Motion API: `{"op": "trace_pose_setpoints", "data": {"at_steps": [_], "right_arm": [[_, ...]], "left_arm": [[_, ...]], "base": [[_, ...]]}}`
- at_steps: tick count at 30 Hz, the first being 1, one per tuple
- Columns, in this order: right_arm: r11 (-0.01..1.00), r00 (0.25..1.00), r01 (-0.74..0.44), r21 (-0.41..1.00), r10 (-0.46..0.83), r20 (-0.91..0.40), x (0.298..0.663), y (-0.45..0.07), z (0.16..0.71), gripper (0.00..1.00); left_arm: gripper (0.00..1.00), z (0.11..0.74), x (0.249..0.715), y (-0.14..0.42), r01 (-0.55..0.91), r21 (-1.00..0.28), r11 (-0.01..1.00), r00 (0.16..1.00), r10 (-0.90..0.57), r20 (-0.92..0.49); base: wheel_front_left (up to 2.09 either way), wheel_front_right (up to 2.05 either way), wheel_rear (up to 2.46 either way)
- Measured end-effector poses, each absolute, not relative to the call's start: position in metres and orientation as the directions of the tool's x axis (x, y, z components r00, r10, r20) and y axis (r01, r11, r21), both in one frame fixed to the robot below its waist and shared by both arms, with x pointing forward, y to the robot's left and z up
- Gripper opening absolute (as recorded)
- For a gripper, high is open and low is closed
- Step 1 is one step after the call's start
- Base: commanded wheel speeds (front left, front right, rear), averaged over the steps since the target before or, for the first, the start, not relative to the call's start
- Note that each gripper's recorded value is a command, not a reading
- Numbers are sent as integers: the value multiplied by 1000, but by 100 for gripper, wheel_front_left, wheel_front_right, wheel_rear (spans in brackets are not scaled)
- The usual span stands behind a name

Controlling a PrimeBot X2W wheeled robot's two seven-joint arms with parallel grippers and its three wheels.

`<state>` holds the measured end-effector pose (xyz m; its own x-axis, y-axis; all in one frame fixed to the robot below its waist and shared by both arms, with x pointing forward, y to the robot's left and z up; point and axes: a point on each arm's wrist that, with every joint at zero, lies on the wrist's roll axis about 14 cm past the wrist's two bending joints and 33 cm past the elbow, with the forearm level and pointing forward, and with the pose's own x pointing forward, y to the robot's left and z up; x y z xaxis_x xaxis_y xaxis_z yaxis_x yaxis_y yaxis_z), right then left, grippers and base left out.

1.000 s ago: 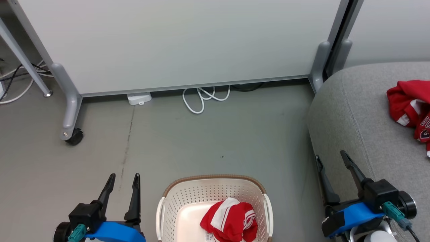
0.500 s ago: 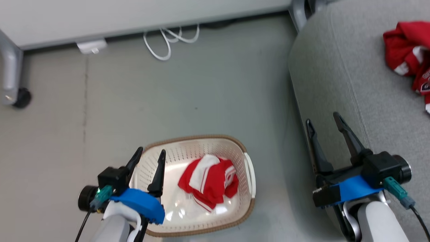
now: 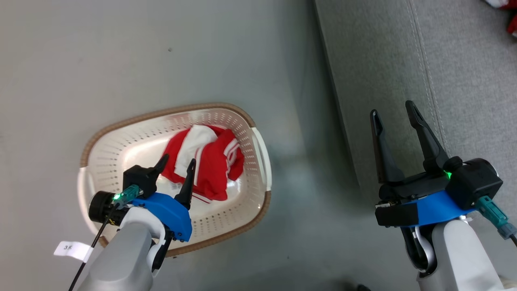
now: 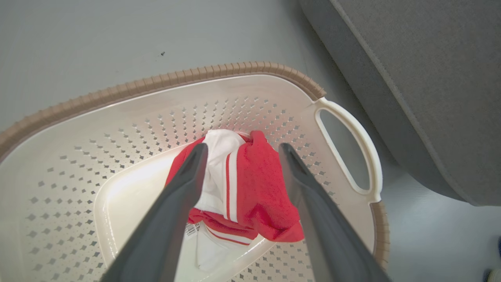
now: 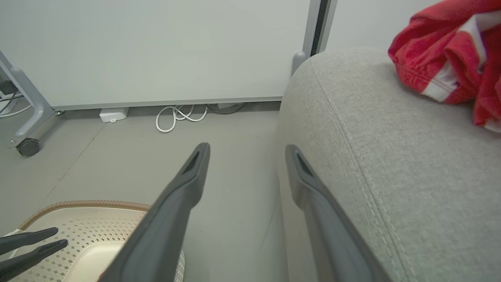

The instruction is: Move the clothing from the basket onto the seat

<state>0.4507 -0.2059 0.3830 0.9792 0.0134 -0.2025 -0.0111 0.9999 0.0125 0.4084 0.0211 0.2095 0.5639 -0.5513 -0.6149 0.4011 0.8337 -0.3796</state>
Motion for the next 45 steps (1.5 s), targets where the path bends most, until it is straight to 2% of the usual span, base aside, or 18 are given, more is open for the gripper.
{"op": "trace_pose_setpoints", "data": {"at_steps": [2,3,5,10,18,32,38,45], "right_arm": [[1000,976,-1,10,3,-218,449,-209,377,100],[1000,969,16,6,-14,-245,445,-216,368,100],[1000,963,30,4,-27,-269,442,-220,359,100],[998,955,58,-2,-56,-290,440,-231,351,100],[997,949,74,-1,-70,-308,438,-235,343,100],[997,943,78,15,-69,-325,437,-234,336,100],[997,943,74,21,-63,-327,437,-232,335,100],[997,941,69,26,-56,-333,438,-230,331,100]], "left_arm": [[100,202,404,15,407,-393,825,538,-564,-626],[100,187,394,4,418,-420,805,484,-589,-647],[100,176,388,-7,441,-441,782,436,-616,-656],[100,157,377,-25,466,-483,741,356,-657,-664],[100,135,391,-29,494,-457,740,336,-647,-684],[100,122,387,-47,503,-458,733,288,-642,-711],[100,115,377,-46,554,-407,726,247,-611,-752],[100,97,373,-27,628,-261,734,228,-493,-840]], "base": [[0,0,0],[0,0,0],[0,0,0],[0,0,0],[0,0,0],[0,0,0],[0,0,0],[0,0,0]]}}
